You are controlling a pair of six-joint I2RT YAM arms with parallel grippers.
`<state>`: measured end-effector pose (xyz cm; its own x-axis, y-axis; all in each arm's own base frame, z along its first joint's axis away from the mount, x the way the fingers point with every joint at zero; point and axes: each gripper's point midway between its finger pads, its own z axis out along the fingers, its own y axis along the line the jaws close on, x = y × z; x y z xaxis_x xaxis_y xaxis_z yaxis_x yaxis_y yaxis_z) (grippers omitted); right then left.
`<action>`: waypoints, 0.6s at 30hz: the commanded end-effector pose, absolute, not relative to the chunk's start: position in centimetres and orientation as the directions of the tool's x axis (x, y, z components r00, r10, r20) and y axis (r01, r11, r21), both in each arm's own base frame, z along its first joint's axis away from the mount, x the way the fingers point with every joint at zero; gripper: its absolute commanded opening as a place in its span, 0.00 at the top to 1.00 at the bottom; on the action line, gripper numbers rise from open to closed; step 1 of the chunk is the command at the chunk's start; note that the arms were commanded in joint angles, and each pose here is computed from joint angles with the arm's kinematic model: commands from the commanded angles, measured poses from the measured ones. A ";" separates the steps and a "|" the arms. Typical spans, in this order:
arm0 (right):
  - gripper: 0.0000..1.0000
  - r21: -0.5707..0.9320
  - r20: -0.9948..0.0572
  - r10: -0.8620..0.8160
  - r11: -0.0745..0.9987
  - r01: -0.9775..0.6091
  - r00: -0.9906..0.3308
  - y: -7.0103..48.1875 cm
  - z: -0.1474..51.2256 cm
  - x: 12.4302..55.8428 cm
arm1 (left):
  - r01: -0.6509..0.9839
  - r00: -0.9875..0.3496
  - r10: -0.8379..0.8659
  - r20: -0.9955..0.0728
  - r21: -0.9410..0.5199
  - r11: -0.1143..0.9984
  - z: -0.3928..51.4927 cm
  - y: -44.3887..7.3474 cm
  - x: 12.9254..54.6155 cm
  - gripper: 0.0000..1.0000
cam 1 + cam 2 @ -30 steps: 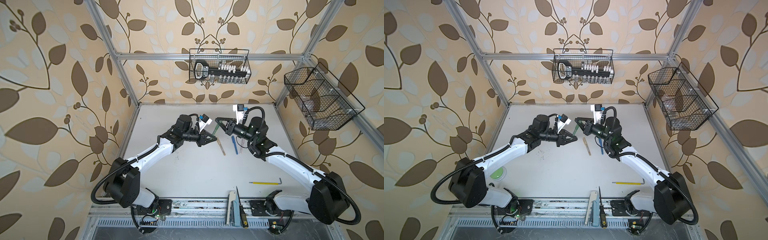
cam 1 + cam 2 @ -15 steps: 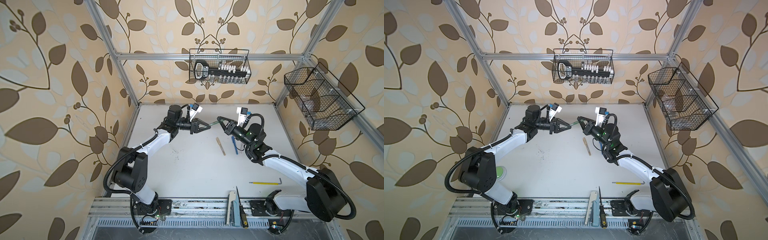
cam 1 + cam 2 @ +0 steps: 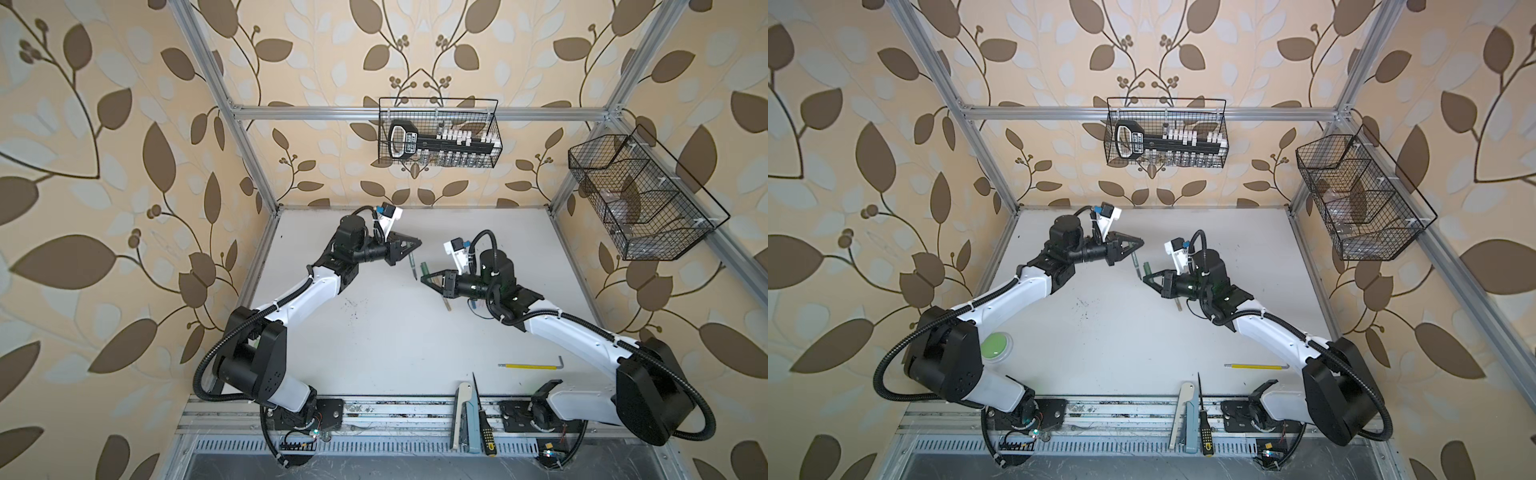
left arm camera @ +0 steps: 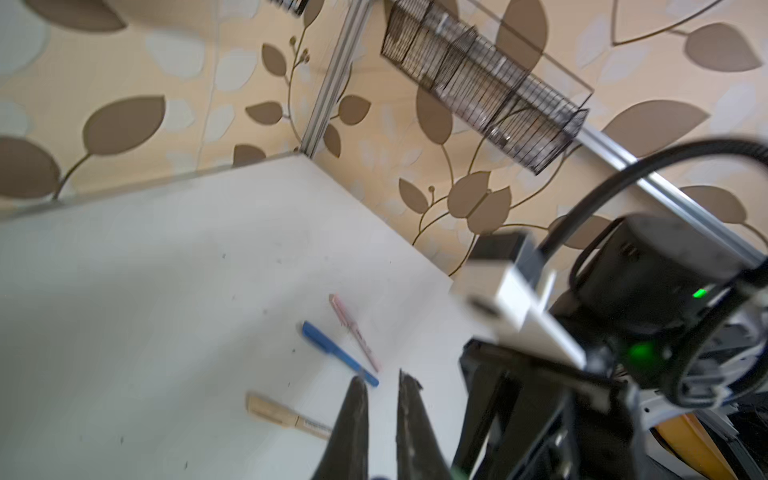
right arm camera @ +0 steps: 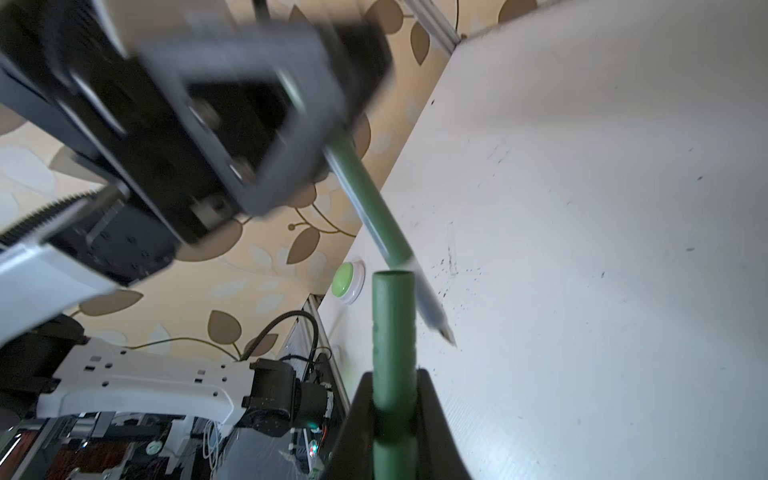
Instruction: Insert the pens into the pen caps
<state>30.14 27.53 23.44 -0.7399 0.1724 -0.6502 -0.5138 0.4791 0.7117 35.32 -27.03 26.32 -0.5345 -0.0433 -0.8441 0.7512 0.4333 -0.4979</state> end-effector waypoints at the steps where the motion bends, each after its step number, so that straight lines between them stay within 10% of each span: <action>1: 1.00 0.698 -0.641 0.161 0.529 -0.483 -0.750 26.3 22.2 30.4 | 0.703 -0.513 -0.046 -0.857 -0.450 0.550 25.5 -24.7 35.2 1.00; 18: 1.00 0.613 -0.551 -0.145 0.598 -0.516 -0.822 29.1 12.4 21.8 | 0.583 -0.601 -0.128 -0.789 -0.543 0.604 27.6 -23.5 35.8 1.00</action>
